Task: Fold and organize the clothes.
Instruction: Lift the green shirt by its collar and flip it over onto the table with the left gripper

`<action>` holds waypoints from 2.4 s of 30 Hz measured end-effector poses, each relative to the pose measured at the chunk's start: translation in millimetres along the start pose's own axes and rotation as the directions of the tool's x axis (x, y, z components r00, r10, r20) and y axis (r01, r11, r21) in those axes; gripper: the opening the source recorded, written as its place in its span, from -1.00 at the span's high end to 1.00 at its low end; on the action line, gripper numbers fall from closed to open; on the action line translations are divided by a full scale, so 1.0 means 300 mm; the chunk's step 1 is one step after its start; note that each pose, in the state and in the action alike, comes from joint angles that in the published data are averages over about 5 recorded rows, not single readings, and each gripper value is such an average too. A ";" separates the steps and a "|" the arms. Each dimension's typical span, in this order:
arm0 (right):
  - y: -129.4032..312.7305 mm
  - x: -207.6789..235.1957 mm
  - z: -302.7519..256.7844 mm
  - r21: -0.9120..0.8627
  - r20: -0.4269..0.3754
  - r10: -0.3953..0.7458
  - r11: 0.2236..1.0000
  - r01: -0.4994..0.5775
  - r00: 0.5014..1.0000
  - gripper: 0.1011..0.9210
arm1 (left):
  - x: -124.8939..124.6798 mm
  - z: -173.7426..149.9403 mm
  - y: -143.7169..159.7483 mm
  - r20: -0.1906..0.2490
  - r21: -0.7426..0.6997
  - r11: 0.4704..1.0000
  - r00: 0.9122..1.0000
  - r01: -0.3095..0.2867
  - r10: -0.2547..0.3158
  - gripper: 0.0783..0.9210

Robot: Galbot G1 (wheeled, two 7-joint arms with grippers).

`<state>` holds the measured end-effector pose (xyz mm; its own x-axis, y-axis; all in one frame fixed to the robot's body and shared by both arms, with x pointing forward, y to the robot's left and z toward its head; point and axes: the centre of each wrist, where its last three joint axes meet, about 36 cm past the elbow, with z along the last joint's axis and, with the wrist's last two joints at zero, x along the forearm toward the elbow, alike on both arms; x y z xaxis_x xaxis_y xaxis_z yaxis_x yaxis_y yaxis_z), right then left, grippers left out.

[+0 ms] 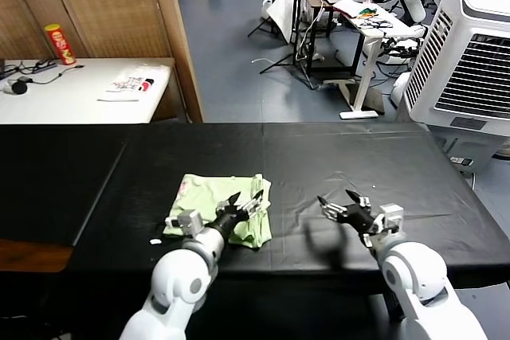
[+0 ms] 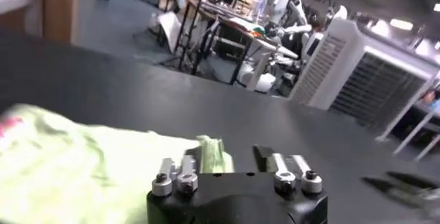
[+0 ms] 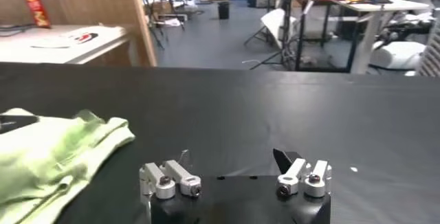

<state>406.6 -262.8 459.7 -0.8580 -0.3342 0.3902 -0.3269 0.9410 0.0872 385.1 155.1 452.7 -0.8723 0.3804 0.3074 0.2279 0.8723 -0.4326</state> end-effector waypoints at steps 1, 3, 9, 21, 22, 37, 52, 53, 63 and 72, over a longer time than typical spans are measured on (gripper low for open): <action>0.014 -0.015 -0.003 0.002 0.005 -0.024 1.000 0.024 1.000 -0.70 | 0.010 -0.005 0.011 0.014 -0.008 1.000 1.000 0.006 -0.006 -0.62; 0.047 -0.047 -0.012 0.010 0.017 -0.069 0.998 0.069 0.997 -0.70 | 0.029 -0.012 0.045 0.044 -0.046 0.998 0.998 0.034 -0.032 -0.68; 0.157 -0.164 -0.045 0.072 0.040 -0.164 0.984 0.161 0.986 -0.70 | 0.087 -0.028 0.200 0.107 -0.188 0.966 0.981 0.177 -0.159 -0.71; 0.322 -0.355 0.015 0.303 -0.025 -0.148 0.941 0.149 0.989 -0.70 | 0.148 -0.029 0.378 0.129 -0.247 0.908 0.940 0.338 -0.315 -0.71; 0.324 -0.365 0.028 0.329 -0.029 -0.129 0.935 0.131 0.991 -0.70 | 0.149 -0.028 0.386 0.131 -0.246 0.906 0.938 0.344 -0.320 -0.71; 0.289 -0.321 -0.005 0.189 0.076 -0.103 0.978 0.087 0.992 -0.70 | 0.124 -0.028 0.496 0.083 -0.019 0.961 0.958 0.277 -0.275 -0.71; 0.214 -0.148 -0.085 0.071 0.185 -0.149 0.988 0.138 0.971 -0.70 | 0.087 0.032 0.528 0.158 0.359 0.926 0.970 0.116 -0.183 -0.71; 0.215 -0.146 -0.088 0.071 0.188 -0.150 0.988 0.139 0.971 -0.70 | 0.084 0.041 0.522 0.162 0.368 0.923 0.970 0.113 -0.183 -0.71; 0.214 -0.129 -0.087 0.068 0.193 -0.161 0.986 0.150 0.968 -0.70 | 0.060 0.110 0.487 0.186 0.424 0.899 0.962 0.105 -0.200 -0.71; 0.218 -0.129 -0.087 0.067 0.194 -0.164 0.986 0.154 0.967 -0.70 | 0.044 0.134 0.469 0.194 0.462 0.881 0.958 0.101 -0.211 -0.70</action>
<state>428.7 -186.8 474.1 -0.8532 -0.4877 0.1849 -0.4807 0.8728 0.0842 388.2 270.5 361.9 -0.9677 0.1205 0.2213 -0.0869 0.6646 -0.7421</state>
